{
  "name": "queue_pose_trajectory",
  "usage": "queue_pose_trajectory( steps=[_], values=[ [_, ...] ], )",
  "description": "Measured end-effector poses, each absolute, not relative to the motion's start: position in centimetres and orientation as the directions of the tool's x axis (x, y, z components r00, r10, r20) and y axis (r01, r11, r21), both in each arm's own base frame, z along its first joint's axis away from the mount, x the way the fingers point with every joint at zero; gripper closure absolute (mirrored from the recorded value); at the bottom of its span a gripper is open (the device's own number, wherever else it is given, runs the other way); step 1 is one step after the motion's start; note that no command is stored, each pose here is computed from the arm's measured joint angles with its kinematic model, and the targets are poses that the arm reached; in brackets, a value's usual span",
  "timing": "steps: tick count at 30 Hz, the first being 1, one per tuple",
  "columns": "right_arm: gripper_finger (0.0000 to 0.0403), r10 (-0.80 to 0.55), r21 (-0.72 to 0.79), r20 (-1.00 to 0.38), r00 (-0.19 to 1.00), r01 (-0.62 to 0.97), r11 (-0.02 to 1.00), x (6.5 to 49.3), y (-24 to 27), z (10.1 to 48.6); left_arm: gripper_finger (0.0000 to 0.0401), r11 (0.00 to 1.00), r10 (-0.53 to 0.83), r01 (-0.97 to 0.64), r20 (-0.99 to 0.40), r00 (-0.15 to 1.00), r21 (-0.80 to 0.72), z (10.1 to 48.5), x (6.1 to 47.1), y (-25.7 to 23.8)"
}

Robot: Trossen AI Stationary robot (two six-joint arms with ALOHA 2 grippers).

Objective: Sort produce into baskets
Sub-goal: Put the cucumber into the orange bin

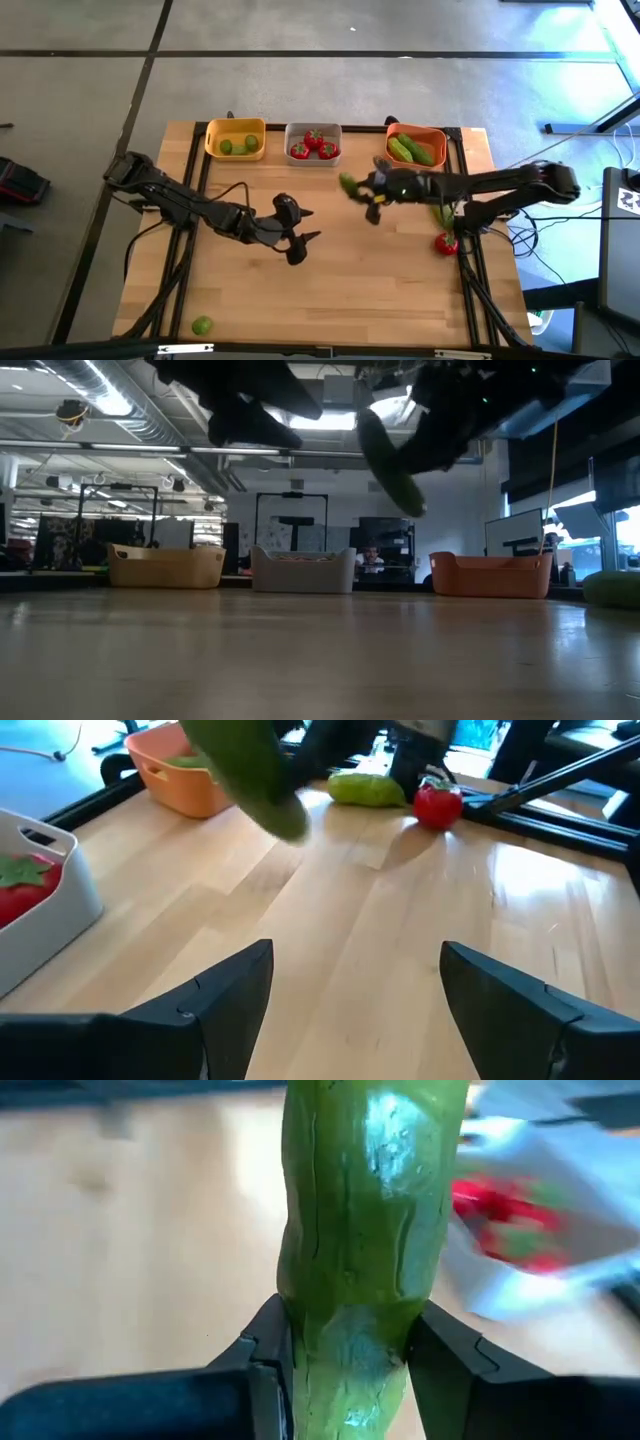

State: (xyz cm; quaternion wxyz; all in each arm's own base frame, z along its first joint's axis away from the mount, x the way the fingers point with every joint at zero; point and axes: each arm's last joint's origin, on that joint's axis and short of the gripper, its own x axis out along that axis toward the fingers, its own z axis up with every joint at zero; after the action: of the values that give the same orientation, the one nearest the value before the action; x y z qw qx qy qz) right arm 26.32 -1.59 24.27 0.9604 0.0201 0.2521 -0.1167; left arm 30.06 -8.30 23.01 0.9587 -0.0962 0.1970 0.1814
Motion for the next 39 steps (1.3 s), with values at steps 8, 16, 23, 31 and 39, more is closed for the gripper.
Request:
queue_pose_trajectory(
  steps=[8,16,23,31,39],
  values=[
    [0.0281,-0.5,-0.269,-0.617,0.607,0.435,0.859,21.4,-7.7,24.8,0.0119,0.915,0.313,-0.39,-0.43,0.847,-0.104,22.1,30.5,-8.4],
    [0.0281,-0.615,-0.39,-0.712,0.339,0.537,0.748,17.5,-13.8,23.6,0.0119,0.91,0.319,-0.404,-0.461,0.828,-0.097,20.8,31.0,-8.6],
    [0.0281,-0.561,-0.31,-0.783,0.27,0.612,0.727,15.6,-17.1,21.9,0.0119,0.909,0.321,-0.407,-0.475,0.819,-0.087,20.1,31.2,-8.7],
    [0.0255,-0.498,-0.285,-0.851,0.17,0.646,0.708,15.4,-18.5,19.5,0.0119,0.909,0.321,-0.407,-0.475,0.819,-0.087,20.1,31.2,-8.7],
    [0.0161,-0.502,-0.351,-0.863,0.06,0.644,0.68,15.0,-18.4,19.5,0.0119,0.91,0.321,-0.405,-0.475,0.819,-0.084,20.1,31.2,-8.7]
  ],
)
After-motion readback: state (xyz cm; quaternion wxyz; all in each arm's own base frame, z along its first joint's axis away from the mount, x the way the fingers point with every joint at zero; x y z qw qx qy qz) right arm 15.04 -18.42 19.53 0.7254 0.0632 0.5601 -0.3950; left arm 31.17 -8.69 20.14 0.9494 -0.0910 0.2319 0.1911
